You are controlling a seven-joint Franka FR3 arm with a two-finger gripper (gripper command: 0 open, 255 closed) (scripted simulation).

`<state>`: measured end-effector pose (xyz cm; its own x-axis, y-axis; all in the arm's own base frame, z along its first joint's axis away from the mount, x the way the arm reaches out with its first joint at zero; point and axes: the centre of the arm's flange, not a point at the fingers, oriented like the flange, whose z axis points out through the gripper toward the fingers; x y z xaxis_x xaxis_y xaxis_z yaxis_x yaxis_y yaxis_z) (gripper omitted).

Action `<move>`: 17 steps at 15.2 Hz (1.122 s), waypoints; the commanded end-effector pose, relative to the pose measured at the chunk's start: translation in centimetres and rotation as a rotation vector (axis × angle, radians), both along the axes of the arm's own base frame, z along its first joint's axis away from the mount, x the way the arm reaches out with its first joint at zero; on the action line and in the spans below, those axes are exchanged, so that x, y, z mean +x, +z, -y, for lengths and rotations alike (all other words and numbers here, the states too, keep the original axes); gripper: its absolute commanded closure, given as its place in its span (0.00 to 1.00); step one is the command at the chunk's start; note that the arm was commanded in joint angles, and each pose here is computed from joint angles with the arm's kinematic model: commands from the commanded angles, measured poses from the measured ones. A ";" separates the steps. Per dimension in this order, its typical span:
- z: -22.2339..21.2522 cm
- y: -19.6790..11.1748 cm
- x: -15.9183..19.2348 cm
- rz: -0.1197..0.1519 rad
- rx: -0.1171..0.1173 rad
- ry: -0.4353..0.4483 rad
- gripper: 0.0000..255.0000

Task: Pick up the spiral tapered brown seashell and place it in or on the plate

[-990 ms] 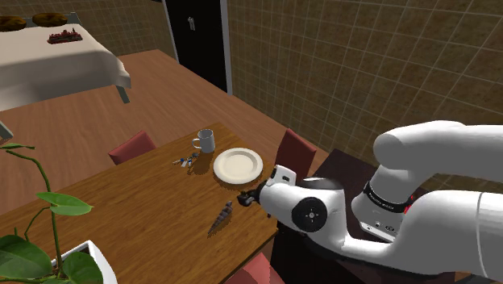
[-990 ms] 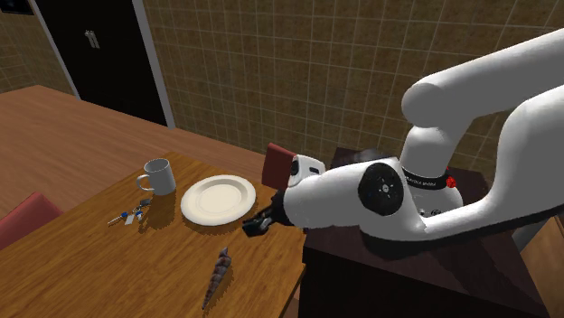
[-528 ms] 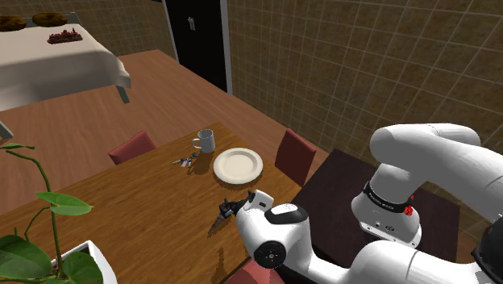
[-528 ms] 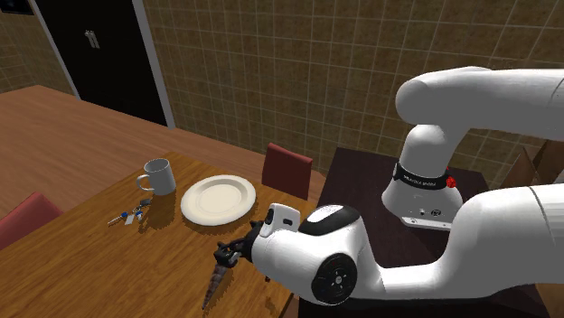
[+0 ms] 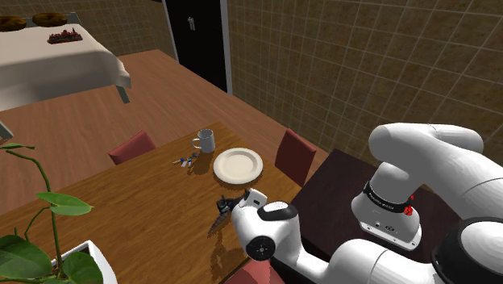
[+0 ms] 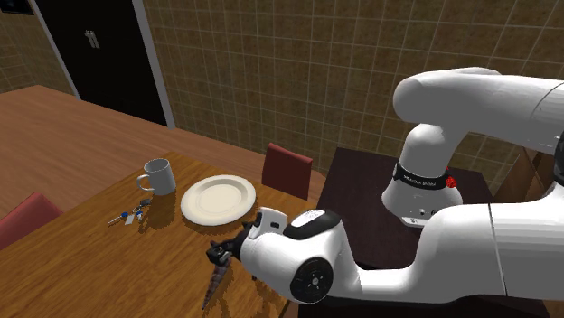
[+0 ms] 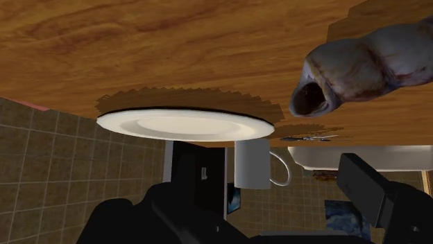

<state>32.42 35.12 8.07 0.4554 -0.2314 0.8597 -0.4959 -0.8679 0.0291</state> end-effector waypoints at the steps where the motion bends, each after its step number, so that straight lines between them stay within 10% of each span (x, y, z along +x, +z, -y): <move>1: 0.2 -0.3 0.4 0.000 0.000 0.000 0.00; 7: 0.2 -0.3 0.4 0.000 0.000 0.000 0.00; 8: 0.2 -0.3 0.4 0.000 0.000 0.000 1.00; 17: 0.2 -0.3 0.4 0.000 0.000 0.000 1.00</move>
<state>32.81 34.92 7.80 0.4554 -0.2315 0.8596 -0.4958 -0.8680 0.0289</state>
